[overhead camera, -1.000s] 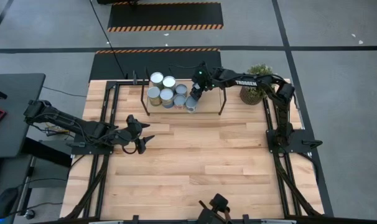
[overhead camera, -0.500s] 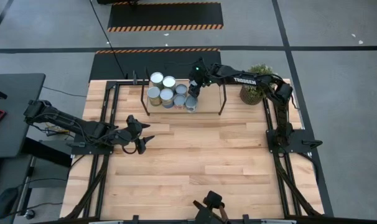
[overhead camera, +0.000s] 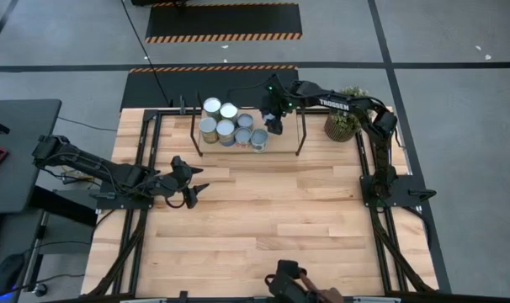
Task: Pick and place cans onto a shelf
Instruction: Put the canned tuna on the shelf
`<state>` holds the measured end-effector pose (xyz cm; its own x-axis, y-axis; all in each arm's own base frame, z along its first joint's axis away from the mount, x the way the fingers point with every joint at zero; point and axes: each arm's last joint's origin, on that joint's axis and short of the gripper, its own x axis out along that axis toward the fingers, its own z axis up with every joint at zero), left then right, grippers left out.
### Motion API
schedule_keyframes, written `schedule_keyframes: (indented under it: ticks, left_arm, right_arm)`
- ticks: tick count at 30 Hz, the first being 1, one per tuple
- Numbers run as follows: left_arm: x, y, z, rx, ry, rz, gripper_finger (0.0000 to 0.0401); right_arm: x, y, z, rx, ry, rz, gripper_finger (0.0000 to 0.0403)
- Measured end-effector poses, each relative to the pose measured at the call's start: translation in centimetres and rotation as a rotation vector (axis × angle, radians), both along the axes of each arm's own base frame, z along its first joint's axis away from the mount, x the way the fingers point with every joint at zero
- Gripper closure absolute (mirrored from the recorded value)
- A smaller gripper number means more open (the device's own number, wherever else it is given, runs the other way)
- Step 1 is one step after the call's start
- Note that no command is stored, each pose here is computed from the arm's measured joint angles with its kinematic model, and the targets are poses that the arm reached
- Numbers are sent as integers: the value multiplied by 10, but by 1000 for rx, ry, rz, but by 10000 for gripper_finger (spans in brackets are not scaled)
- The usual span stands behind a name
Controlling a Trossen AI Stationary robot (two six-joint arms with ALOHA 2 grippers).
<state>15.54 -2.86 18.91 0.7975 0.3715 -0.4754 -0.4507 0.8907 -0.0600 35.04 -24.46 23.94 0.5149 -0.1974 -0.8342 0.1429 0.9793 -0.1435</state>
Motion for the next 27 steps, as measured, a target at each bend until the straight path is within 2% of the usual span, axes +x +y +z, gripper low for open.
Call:
schedule_keyframes:
  ticks: [8, 12, 15, 27]
  left_arm:
    - [0, 0, 0, 0, -1, 1, 118]
    - [0, 0, 0, 0, -1, 0, 118]
    - [0, 0, 0, 0, -1, 1, 118]
    - [0, 0, 0, 4, 1, -1, 118]
  right_arm:
    - [-5, 5, -18, 25, 52, 73, 96]
    - [-8, 6, -31, -14, 91, 86, 96]
    - [-7, 4, -30, -37, 72, 82, 96]
    - [-7, 13, -35, 11, 103, 110, 95]
